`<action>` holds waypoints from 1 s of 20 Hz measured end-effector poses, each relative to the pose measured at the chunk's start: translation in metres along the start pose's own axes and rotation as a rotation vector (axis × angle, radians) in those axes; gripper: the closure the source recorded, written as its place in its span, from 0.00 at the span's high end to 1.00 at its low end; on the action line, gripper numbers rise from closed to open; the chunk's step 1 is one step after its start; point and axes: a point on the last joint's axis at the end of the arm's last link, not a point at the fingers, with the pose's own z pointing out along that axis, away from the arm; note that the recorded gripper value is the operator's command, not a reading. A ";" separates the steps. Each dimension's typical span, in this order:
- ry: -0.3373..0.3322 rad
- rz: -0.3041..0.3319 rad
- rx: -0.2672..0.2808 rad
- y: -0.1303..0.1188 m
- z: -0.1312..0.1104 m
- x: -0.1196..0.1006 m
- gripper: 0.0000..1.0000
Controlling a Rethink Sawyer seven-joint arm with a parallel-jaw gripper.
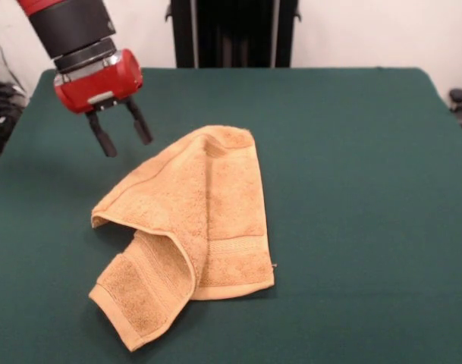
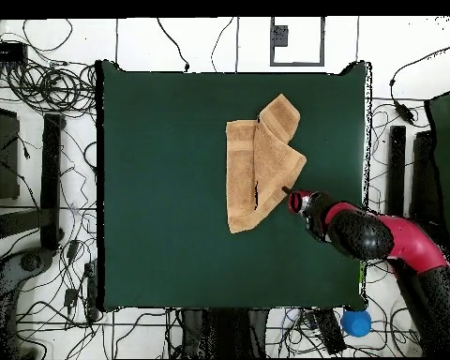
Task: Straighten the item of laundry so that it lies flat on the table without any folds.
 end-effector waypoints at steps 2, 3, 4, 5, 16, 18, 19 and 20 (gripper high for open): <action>-0.019 0.013 -0.028 -0.002 0.005 -0.003 1.00; -0.027 0.018 -0.042 -0.003 0.008 -0.005 1.00; -0.035 0.022 -0.055 -0.004 0.011 -0.006 1.00; -0.039 0.023 -0.062 -0.004 0.012 -0.006 1.00; -0.093 -0.047 -0.200 0.023 0.049 -0.013 1.00; -0.100 -0.064 -0.225 0.031 0.055 -0.012 1.00; -0.101 -0.067 -0.232 0.033 0.057 -0.012 1.00; -0.101 -0.070 -0.238 0.035 0.058 -0.011 1.00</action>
